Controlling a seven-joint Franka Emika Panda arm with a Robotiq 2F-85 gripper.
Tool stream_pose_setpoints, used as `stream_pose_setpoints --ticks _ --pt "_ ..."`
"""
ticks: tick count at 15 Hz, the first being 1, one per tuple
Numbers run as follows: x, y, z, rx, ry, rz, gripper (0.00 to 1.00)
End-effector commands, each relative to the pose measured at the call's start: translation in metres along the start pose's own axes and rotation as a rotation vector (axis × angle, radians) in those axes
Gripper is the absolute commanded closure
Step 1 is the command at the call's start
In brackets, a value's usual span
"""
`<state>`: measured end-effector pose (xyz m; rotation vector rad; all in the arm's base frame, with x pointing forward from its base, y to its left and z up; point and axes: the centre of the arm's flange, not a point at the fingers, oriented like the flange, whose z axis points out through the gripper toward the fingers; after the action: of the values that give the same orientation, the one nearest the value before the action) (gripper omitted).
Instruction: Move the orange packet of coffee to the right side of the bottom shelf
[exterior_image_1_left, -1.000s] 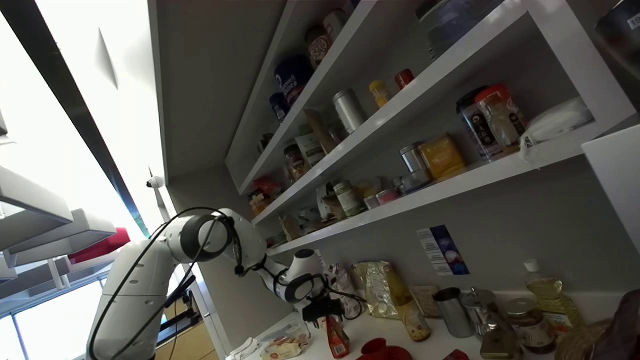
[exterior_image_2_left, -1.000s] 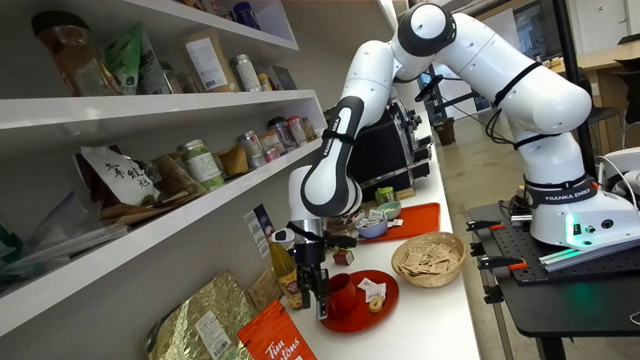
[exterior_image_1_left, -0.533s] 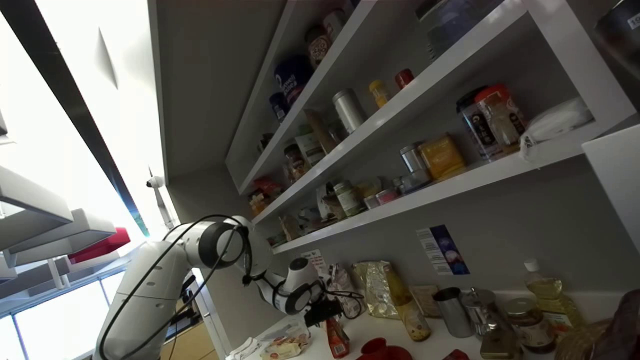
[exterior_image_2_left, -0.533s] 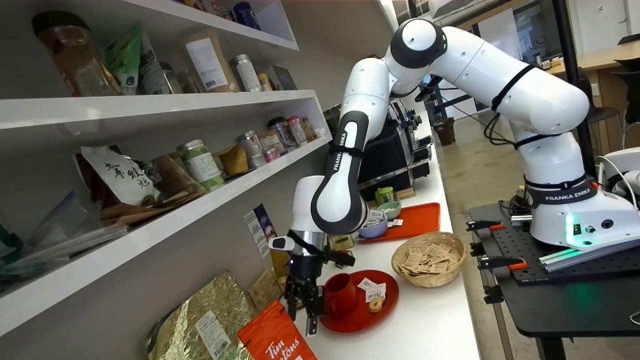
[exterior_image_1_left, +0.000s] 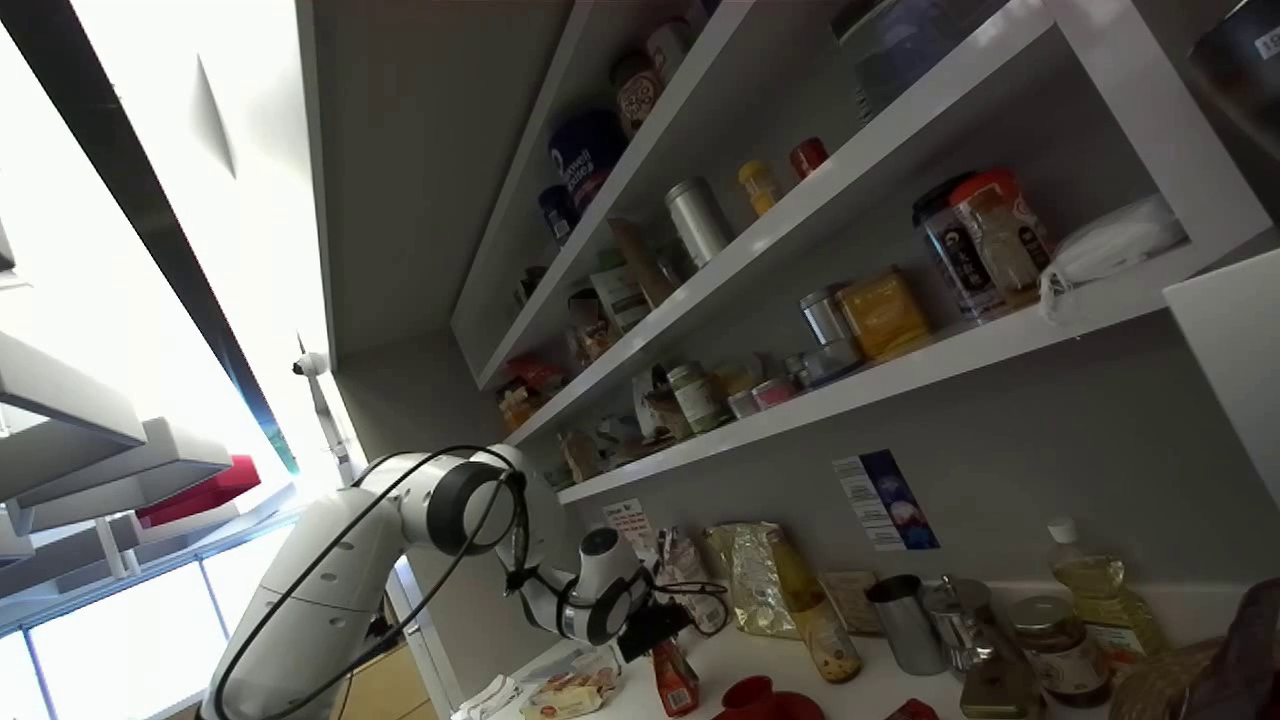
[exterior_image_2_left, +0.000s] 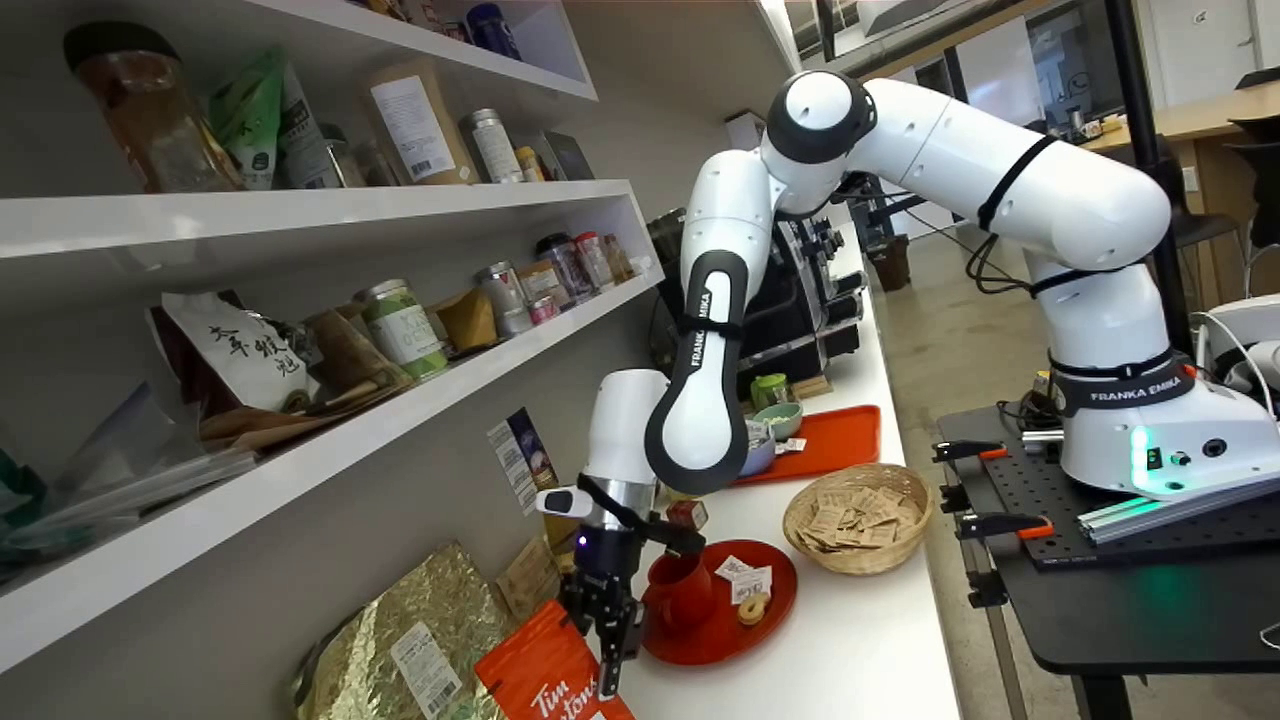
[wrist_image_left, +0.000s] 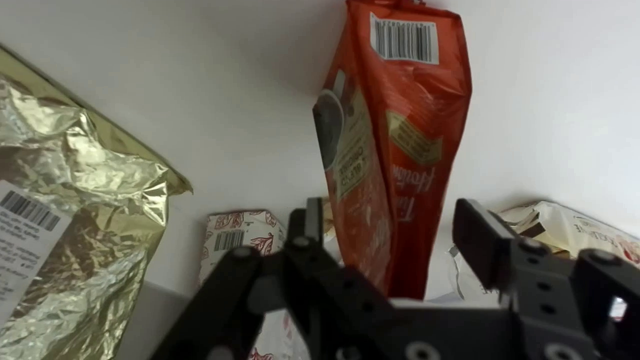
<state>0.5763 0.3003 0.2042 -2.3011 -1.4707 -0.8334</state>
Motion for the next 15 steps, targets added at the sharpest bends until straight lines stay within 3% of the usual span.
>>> stream_pose_setpoints --ticks 1,6,10,15 --pt "0.001 0.003 0.006 -0.003 0.032 -0.011 0.63" --pt "-0.003 0.001 0.005 -0.004 0.02 -0.011 0.99" --pt "-0.006 -0.005 -0.009 -0.002 -0.005 -0.013 0.98" --pt "-0.001 -0.019 -0.069 -0.002 0.023 0.041 0.98"
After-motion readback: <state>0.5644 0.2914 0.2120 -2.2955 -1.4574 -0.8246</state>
